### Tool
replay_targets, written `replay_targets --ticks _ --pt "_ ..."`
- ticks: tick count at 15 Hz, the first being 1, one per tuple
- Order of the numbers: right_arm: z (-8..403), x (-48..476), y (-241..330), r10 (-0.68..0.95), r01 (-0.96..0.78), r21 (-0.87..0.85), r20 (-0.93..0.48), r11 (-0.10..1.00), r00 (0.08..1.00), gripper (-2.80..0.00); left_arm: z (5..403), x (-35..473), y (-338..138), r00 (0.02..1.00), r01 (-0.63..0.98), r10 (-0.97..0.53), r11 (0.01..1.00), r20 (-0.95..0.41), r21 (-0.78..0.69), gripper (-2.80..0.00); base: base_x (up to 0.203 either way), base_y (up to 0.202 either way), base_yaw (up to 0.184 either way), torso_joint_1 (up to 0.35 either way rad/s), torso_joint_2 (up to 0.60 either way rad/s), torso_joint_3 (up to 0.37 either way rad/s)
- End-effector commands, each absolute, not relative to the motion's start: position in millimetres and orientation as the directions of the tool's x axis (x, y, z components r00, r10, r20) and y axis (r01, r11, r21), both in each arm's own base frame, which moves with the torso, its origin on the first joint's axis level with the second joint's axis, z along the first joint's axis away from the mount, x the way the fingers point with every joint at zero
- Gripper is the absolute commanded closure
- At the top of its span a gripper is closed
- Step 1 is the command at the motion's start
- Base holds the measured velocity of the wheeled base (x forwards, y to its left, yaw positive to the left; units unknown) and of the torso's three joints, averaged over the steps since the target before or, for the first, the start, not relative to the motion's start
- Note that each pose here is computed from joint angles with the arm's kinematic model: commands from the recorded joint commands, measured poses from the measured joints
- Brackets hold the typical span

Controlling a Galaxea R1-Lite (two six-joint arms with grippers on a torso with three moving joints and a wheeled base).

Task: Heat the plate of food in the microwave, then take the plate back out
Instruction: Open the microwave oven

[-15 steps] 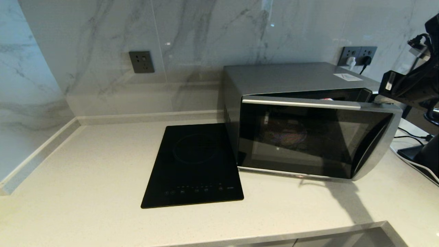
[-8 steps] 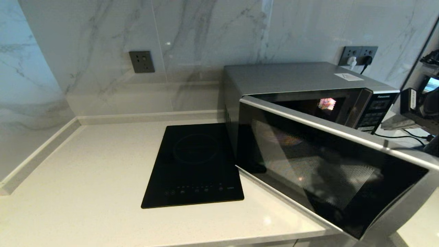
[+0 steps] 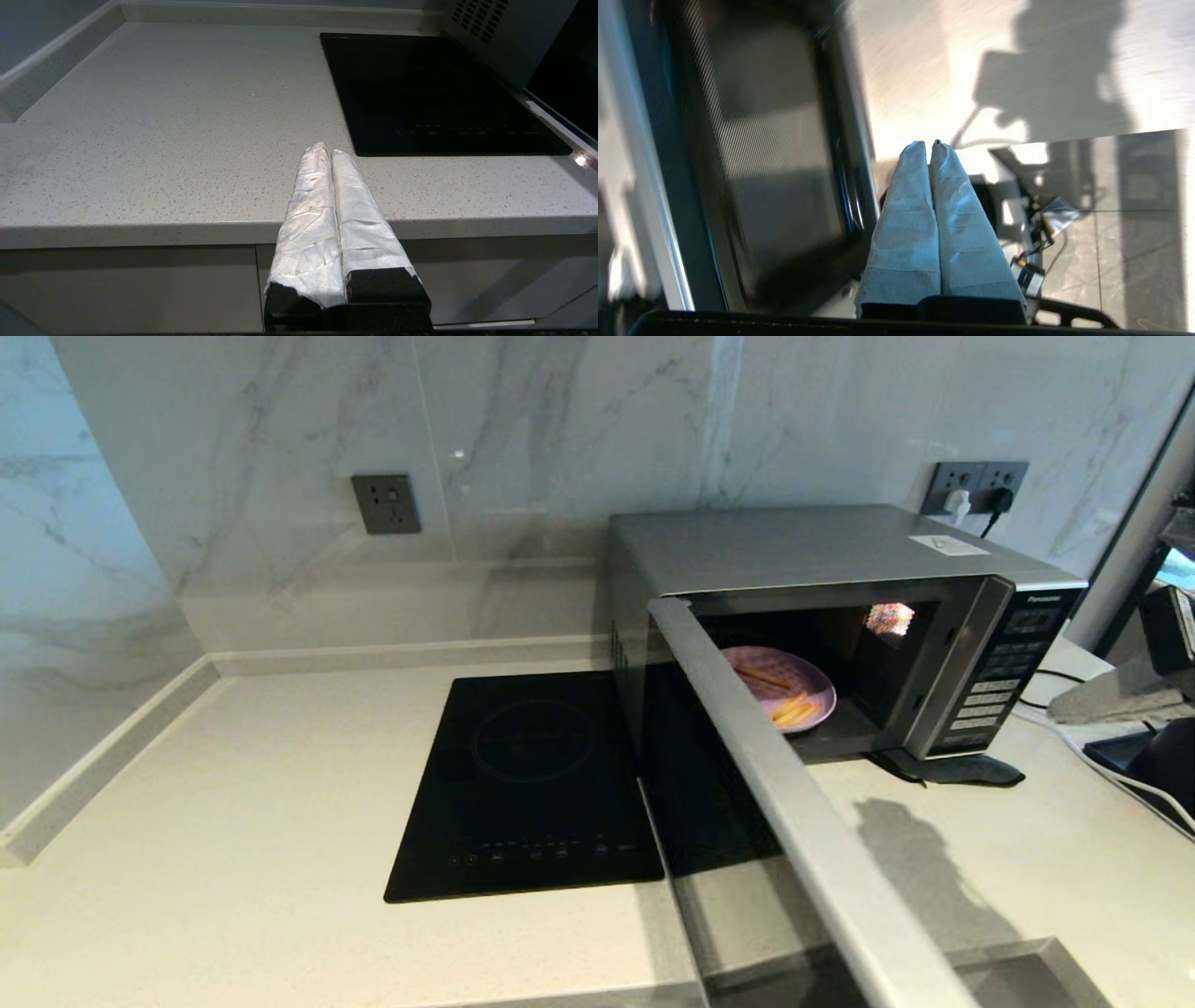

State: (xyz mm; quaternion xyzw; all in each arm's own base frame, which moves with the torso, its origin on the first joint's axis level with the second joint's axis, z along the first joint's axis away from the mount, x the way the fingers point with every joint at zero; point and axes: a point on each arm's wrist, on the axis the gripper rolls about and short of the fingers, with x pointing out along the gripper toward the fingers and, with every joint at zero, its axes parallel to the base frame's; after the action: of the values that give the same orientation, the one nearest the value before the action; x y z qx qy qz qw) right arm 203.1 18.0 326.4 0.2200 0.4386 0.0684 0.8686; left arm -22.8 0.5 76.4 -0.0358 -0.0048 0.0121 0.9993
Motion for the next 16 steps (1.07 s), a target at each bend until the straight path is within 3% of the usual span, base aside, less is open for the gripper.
replay_targets --ticks 1,4,6,16 --pt "328 191 47 0.413 -0.057 0.455 -0.738 0.888 0.534 0.0 76 -23 0 1.0 -0.024 0.025 0.997 0.008 -0.072 0.0 0.0 0.0 0.0 0.0 0.0 0.0" --pt "323 175 88 0.502 -0.208 0.457 -0.768 0.865 0.399 0.0 76 -23 0 1.0 -0.024 0.025 0.997 0.008 -0.072 0.0 0.0 0.0 0.0 0.0 0.0 0.0" --pt "312 170 103 0.475 -0.208 0.428 -0.809 0.88 0.345 0.0 76 -23 0 1.0 -0.024 0.025 0.997 0.008 -0.072 0.0 0.0 0.0 0.0 0.0 0.0 0.0" --pt "304 155 101 0.435 -0.203 0.387 -0.836 0.899 0.333 0.0 76 -23 0 1.0 -0.024 0.025 0.997 0.008 -0.072 0.0 0.0 0.0 0.0 0.0 0.0 0.0"
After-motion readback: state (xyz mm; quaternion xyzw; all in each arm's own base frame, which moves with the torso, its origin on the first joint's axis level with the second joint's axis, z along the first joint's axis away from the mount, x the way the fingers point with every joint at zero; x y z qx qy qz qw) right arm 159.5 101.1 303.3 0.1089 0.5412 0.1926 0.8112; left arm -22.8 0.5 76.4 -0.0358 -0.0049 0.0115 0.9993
